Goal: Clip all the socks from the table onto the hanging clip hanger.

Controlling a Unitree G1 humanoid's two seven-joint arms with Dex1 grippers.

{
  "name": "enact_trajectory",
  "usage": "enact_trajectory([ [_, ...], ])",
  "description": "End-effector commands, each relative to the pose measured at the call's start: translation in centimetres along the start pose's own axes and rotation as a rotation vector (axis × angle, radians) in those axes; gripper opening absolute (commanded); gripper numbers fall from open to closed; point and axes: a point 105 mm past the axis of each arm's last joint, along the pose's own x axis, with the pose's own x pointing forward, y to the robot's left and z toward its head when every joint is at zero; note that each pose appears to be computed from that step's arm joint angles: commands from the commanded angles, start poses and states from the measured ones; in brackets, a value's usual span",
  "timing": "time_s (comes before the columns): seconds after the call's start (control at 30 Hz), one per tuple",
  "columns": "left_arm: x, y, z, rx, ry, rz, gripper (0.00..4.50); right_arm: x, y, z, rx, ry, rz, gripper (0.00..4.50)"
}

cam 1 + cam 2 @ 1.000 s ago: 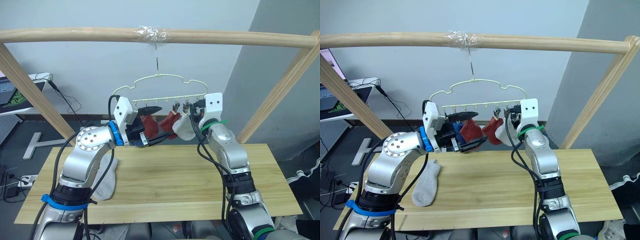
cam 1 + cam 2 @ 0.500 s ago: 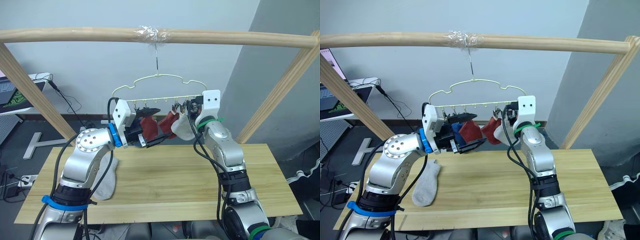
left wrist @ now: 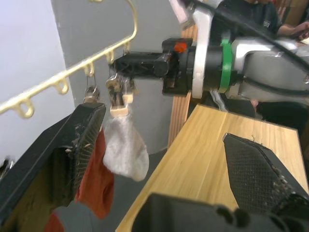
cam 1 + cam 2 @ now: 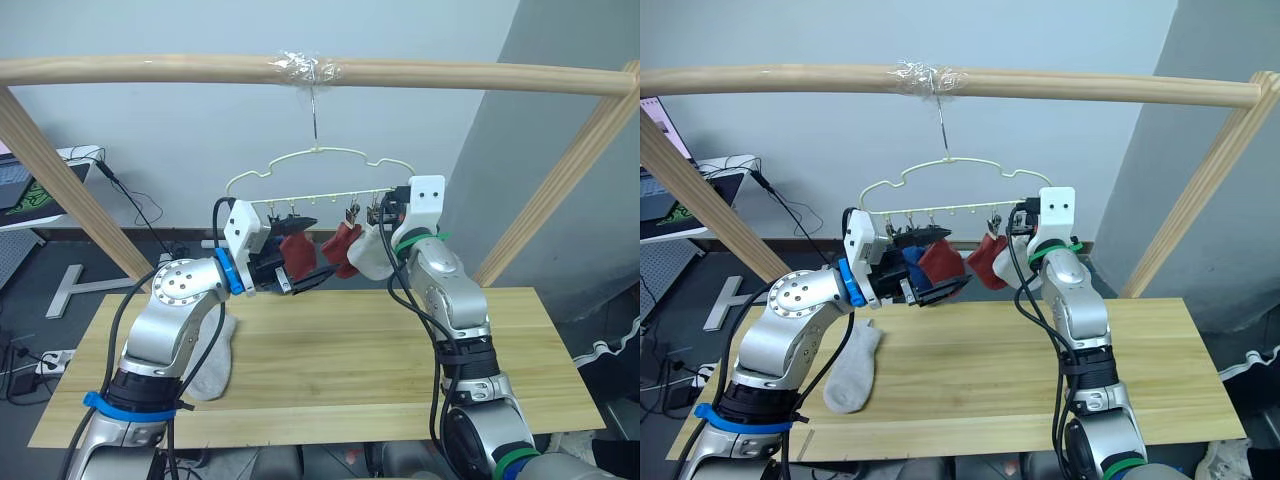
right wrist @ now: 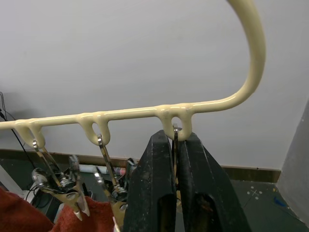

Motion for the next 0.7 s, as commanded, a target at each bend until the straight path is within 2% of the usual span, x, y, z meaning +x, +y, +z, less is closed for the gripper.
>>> enact_trajectory([
  [0.03,-2.1,1.1,-2.3,-0.001,0.116,0.082,4.50,0.0,0.6,2.1,0.001,-0.072,0.020,0.03],
  [0.2,-7.9,1.5,-9.9,-0.098,0.392,0.224,4.50,-0.1,0.6,2.2,-0.003,-0.071,0.023,0.03],
  [0.27,-10.5,1.5,-12.5,-0.093,0.487,0.228,4.50,-0.2,0.7,2.2,-0.006,-0.068,0.029,0.03],
  [0.4,-12.6,1.5,-14.3,-0.118,0.553,0.178,4.50,-0.4,0.7,2.3,-0.010,-0.064,0.037,0.03],
  [0.5,-14.4,3.1,-16.8,-0.194,0.643,0.235,4.50,-0.5,0.8,2.4,-0.012,-0.061,0.036,0.03],
  [0.7,-13.1,4.4,-17.9,-0.268,0.633,0.247,4.50,-1.0,1.0,2.8,-0.021,-0.055,0.042,0.03],
])
